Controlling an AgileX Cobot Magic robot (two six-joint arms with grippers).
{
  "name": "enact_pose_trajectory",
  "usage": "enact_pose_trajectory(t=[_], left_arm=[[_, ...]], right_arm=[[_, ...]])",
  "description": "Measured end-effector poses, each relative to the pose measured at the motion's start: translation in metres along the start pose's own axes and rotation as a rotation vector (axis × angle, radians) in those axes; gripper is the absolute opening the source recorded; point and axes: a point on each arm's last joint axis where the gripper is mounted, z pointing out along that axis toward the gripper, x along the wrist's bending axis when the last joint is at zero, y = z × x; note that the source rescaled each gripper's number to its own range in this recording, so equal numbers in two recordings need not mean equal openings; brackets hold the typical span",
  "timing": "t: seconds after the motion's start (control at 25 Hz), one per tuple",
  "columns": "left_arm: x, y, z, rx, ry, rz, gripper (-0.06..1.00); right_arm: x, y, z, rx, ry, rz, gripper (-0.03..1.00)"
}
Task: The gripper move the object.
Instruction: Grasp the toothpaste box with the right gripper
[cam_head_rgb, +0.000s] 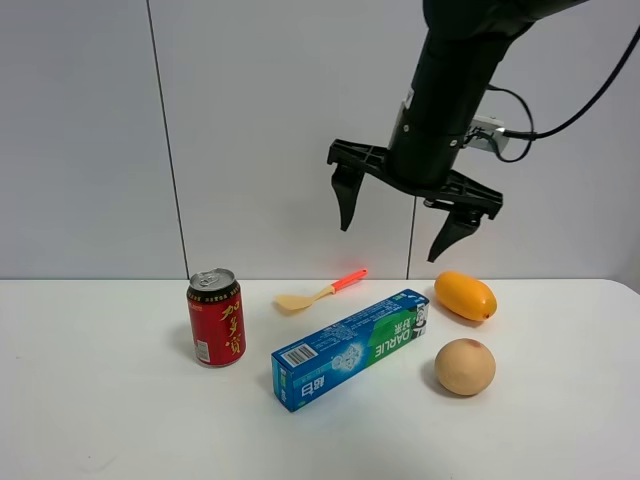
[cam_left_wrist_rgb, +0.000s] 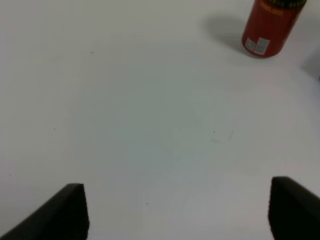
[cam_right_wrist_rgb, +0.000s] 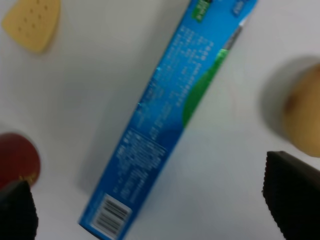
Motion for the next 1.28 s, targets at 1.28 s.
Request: enact_pose_trajectory(t=[1.28], left_arm=[[0.000, 0.000, 0.000, 0.000, 0.000, 0.000, 1.00]], right_arm=[[-0.011, -0.010, 0.138, 0.119, -0.123, 0.318, 1.00]])
